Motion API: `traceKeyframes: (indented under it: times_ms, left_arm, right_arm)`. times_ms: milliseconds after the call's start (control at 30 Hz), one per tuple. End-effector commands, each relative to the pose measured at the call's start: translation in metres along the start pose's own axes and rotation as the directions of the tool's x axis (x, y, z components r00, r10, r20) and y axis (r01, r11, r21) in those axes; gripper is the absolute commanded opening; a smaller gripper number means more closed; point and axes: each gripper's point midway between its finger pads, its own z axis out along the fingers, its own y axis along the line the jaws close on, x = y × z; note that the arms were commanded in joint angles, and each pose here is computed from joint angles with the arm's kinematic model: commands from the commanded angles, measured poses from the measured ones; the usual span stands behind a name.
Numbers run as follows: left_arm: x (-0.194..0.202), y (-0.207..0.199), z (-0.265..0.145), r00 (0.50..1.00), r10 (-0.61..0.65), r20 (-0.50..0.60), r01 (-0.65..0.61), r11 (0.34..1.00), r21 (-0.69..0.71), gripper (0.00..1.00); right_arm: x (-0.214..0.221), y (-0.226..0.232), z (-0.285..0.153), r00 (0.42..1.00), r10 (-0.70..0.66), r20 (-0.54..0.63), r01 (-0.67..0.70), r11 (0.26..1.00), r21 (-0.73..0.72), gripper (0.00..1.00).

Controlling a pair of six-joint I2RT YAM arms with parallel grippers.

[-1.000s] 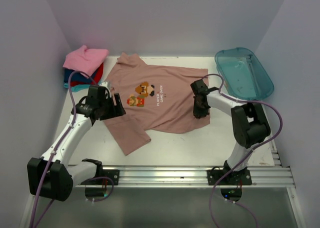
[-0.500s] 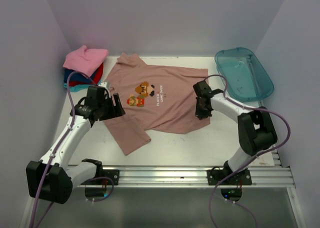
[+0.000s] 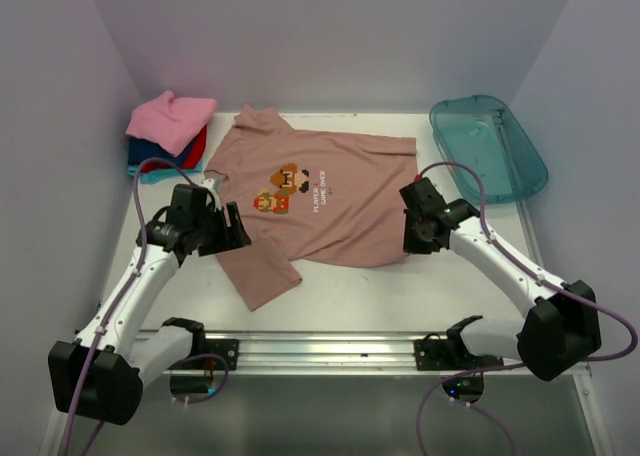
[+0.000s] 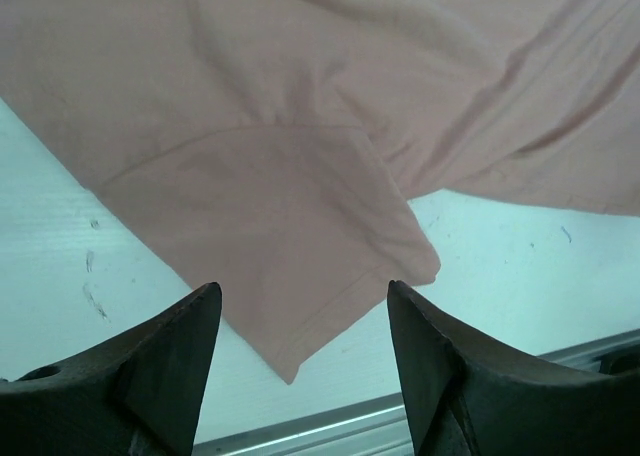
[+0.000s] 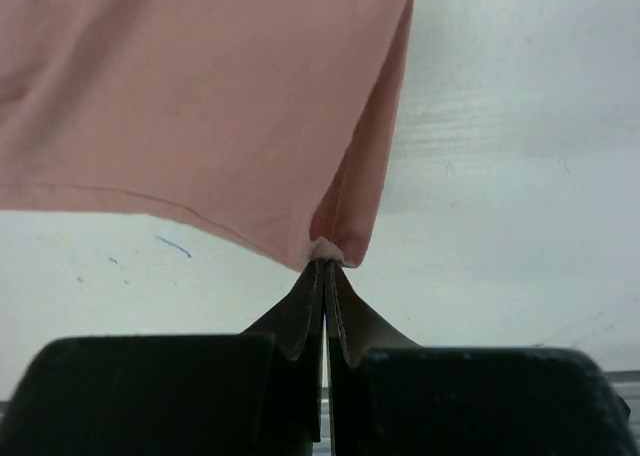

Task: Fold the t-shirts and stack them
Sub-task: Flatten out the tshirt

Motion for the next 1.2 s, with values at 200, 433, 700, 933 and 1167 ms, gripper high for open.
traceKeyframes:
  times_ms: [200, 433, 700, 933, 1167]
  left_arm:
    - [0.051, -0.002, -0.003, 0.989, -0.016, -0.144, 0.027, 0.997, 0.074, 0.7]
    - [0.072, -0.005, -0.001, 0.977, -0.015, -0.212, 0.038, 0.994, 0.105, 0.69]
    - [0.125, -0.003, -0.003, 0.925, -0.013, -0.38, 0.039, 0.997, 0.061, 0.61]
    - [0.15, -0.002, -0.003, 0.864, 0.047, -0.501, -0.078, 0.996, -0.041, 0.58]
    - [0.116, 0.006, 0.012, 0.922, 0.016, -0.387, -0.097, 0.977, -0.189, 0.57]
  right_arm:
    - [0.03, -0.022, -0.037, 0.999, 0.012, -0.032, -0.01, 0.998, 0.068, 0.0]
    - [0.019, -0.029, -0.051, 1.0, 0.017, 0.014, -0.019, 0.994, 0.11, 0.52]
    - [0.01, -0.012, -0.036, 1.0, 0.024, 0.017, -0.025, 0.997, 0.071, 0.51]
    - [0.008, 0.006, -0.022, 1.0, 0.012, 0.017, -0.012, 1.0, -0.003, 0.51]
    - [0.005, 0.012, -0.018, 0.999, -0.02, 0.046, 0.022, 0.999, -0.05, 0.5]
